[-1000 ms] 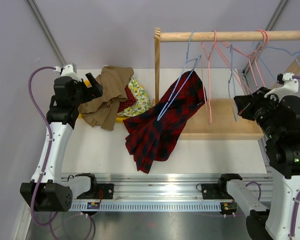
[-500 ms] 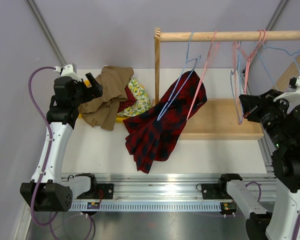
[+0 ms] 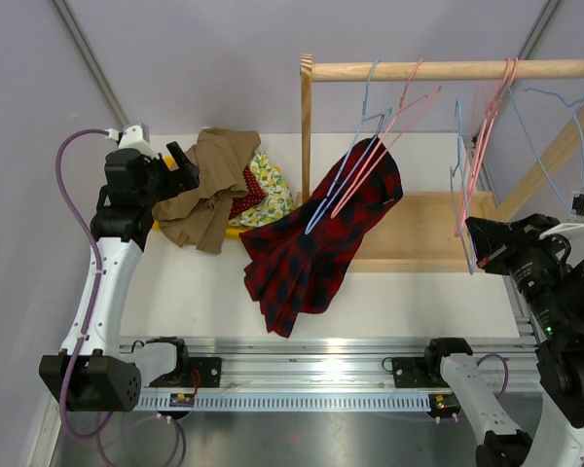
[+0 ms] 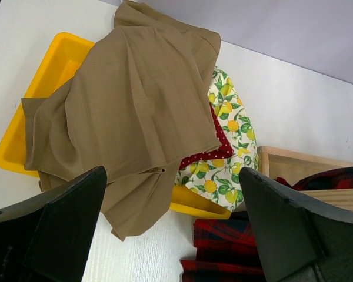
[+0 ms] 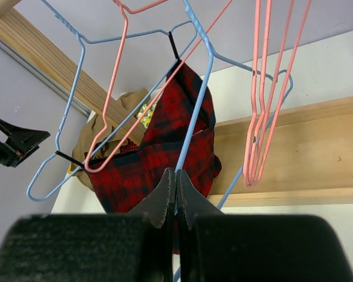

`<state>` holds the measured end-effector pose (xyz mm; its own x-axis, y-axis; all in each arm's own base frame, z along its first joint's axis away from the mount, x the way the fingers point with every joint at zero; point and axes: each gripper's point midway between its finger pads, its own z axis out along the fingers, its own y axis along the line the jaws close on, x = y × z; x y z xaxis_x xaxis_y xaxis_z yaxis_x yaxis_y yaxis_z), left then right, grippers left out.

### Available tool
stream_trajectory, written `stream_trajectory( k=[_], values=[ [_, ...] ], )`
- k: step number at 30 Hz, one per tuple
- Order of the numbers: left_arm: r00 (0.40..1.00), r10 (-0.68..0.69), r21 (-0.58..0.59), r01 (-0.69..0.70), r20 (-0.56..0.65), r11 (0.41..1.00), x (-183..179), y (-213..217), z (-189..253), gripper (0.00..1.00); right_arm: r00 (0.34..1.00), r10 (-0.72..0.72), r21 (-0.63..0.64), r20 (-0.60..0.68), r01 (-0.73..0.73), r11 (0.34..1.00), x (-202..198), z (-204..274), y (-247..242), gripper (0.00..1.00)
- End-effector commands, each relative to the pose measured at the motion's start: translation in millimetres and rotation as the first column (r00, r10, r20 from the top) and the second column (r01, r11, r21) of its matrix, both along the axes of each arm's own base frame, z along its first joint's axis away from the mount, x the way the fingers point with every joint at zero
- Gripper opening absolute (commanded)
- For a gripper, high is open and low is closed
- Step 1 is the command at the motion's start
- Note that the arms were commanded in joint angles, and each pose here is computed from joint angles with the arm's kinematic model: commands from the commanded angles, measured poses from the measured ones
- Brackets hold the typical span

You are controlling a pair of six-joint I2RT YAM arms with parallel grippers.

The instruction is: Remove the skirt from the hanger

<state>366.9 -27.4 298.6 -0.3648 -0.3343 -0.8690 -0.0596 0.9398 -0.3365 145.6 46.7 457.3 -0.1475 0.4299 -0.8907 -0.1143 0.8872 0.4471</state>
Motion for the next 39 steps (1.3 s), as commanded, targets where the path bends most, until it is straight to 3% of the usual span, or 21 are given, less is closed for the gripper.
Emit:
stream_trajectory(
  k=[1, 13, 25, 30, 39],
  values=[
    [0.999, 0.016, 0.019, -0.017, 0.036, 1.0, 7.8, 5.0, 5.9, 0.99, 0.996, 0.029, 0.021, 0.081, -0.031, 0.999, -6.2, 27.0, 5.8, 0.0],
    [0.999, 0.02, 0.026, -0.02, 0.03, 0.999, 9.1, 6.7, 4.9, 0.99, 0.976, 0.08, 0.041, 0.202, -0.09, 0.995, -5.1, 84.4, 15.9, 0.0],
    [1.0, 0.011, 0.022, -0.012, 0.027, 1.0, 9.1, 4.7, 3.7, 0.99, 0.945, 0.046, 0.075, 0.324, -0.074, 0.994, 29.7, 123.2, 13.1, 0.0],
    [0.999, 0.012, 0.024, -0.013, 0.03, 1.0, 9.0, 5.3, 4.9, 0.99, 0.95, 0.03, 0.07, 0.312, -0.054, 0.996, 41.8, 125.7, 10.2, 0.0],
    [1.0, 0.003, 0.015, -0.003, 0.03, 1.0, 9.2, 3.0, 4.9, 0.99, 0.978, 0.019, 0.072, 0.206, -0.034, 0.997, 36.6, 85.1, 7.9, 0.0]
  ],
)
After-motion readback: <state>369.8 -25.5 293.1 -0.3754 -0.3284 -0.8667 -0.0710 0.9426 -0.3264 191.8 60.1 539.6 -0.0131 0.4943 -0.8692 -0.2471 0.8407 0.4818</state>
